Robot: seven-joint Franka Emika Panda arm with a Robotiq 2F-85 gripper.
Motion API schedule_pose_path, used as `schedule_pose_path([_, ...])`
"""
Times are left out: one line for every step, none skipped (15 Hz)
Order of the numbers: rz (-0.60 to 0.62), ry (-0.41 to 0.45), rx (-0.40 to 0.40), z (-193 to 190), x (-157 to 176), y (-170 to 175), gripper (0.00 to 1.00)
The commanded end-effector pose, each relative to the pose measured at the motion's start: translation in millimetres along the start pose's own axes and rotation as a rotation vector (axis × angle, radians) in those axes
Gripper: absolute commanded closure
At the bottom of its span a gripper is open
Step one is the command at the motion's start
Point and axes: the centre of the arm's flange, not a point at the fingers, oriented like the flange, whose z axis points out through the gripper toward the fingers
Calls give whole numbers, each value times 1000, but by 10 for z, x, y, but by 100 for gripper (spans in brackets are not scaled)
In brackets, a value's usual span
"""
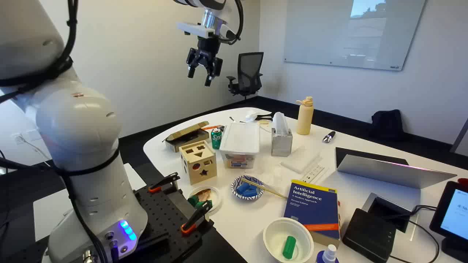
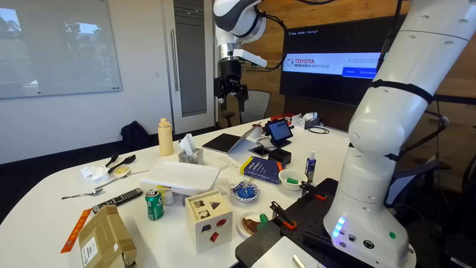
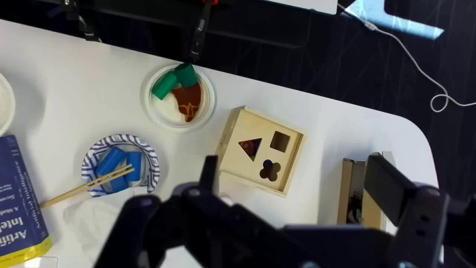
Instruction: Stir the contents in the bowl
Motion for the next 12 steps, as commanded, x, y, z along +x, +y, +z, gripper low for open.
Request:
schedule_pose_path([0,0,0,0,0,0,0])
schedule_pose_path([0,0,0,0,0,0,0])
schedule_pose_path([53,26,-24,102,128,82,0])
schedule_pose_path([96,36,-29,232,267,184,0])
schedule_pose_path([134,45,-32,340,373,271,0])
schedule_pose_path([183,60,-46,500,497,386,0])
schedule_pose_path([231,77,-58,658,653,571,0])
schedule_pose_path([276,92,-69,804,752,701,0])
schedule_pose_path([333,115,-83,987,830,852,0])
schedule_pose_path([380,130,-85,1120,881,966,0])
schedule_pose_path([427,156,-85,1254,889,1079,0])
schedule_pose_path([473,180,-88,1366,891,1183,0])
